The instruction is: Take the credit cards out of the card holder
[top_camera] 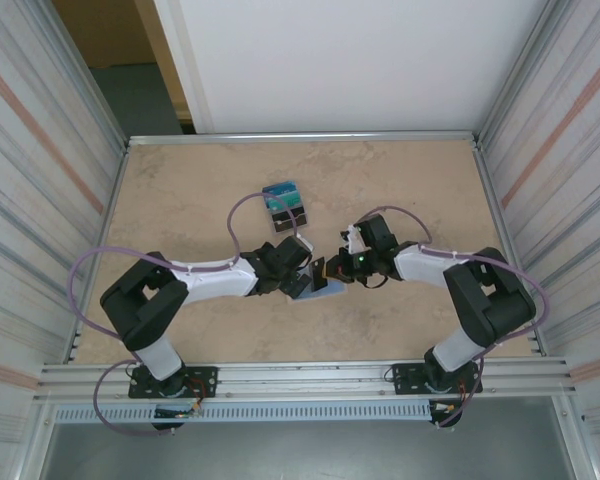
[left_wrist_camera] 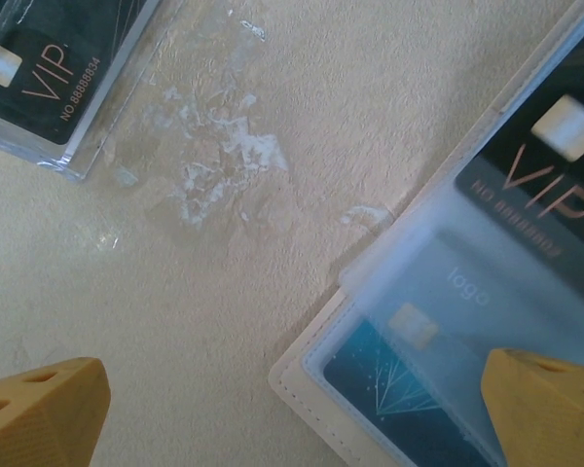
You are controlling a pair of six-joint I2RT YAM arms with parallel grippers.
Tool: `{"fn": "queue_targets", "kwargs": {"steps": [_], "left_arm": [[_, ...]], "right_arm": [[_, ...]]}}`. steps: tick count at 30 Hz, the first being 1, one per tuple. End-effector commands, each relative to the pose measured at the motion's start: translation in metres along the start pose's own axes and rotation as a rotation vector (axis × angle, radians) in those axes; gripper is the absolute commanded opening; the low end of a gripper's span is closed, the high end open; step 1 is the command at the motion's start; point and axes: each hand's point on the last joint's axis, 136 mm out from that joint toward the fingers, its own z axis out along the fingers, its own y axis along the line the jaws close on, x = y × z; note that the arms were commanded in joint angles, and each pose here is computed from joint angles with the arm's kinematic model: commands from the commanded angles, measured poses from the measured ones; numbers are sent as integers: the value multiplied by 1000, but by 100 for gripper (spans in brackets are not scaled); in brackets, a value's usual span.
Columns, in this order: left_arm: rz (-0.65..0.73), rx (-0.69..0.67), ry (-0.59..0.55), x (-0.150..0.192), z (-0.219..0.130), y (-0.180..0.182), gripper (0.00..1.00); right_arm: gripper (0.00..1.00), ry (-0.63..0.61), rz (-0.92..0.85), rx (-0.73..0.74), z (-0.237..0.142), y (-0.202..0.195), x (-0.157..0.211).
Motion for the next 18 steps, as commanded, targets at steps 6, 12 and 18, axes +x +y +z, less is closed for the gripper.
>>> {"fn": "queue_targets", "kwargs": {"steps": [6,12,18], "left_arm": [[-24,3,-121,-31,-53,16,99],[-74,5,-236,-54,-89,33,98],[-140,148,-387,-79,-119,37,97]], "right_arm": [[2,-81,-157,86,-41,19,-8],[1,-179,-324,110,-72,42,-11],[1,-266,-513,71,-95,80,-12]]}}
